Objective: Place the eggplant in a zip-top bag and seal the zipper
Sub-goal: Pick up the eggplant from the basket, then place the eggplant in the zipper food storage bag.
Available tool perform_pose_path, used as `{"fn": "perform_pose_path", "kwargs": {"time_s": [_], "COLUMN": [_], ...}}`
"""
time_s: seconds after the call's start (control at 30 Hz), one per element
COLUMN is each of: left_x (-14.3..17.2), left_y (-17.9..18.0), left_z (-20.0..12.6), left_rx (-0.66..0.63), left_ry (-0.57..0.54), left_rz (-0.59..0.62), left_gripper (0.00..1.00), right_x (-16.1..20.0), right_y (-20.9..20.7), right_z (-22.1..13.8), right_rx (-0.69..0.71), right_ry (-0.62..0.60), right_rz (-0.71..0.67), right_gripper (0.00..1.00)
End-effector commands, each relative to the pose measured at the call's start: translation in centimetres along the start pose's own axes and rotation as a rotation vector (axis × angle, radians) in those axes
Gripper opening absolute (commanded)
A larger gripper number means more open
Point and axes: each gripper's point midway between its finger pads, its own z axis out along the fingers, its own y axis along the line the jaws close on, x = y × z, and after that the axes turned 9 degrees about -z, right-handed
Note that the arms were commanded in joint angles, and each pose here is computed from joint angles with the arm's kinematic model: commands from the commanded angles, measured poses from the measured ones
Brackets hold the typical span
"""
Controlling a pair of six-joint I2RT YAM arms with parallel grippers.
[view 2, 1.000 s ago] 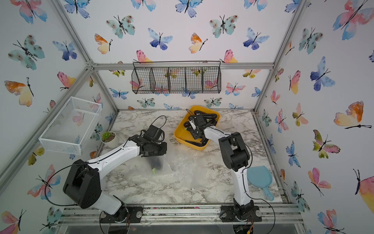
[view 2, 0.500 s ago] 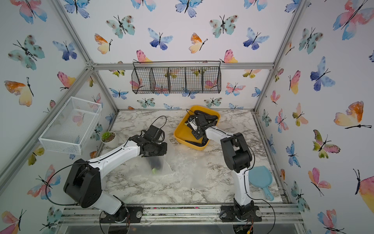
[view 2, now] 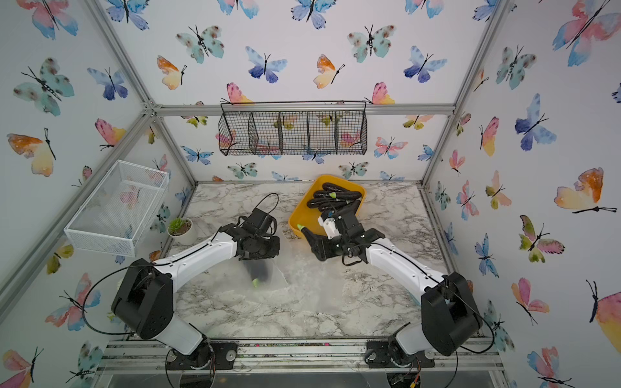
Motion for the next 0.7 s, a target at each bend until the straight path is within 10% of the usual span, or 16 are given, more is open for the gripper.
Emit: {"fn": "perform_pose_path", "kwargs": {"time_s": [0.0, 0.67], "left_x": [0.1, 5.3], "left_y": [-1.1, -3.4], "left_z": [0.6, -0.7], "left_rx": [0.006, 0.062], "left_ry": [-0.014, 0.040], "left_rz": [0.001, 0.054], "left_gripper": [0.06, 0.02], "right_x": [2.8, 0.7], "right_y": [4.4, 4.2], "right_z": [-0.8, 6.9], "right_rx": [-0.149, -0.083], "right_ry": [0.088, 0.286], "right_rz": [0.149, 0.332], "right_gripper": [0.24, 0.21]}}
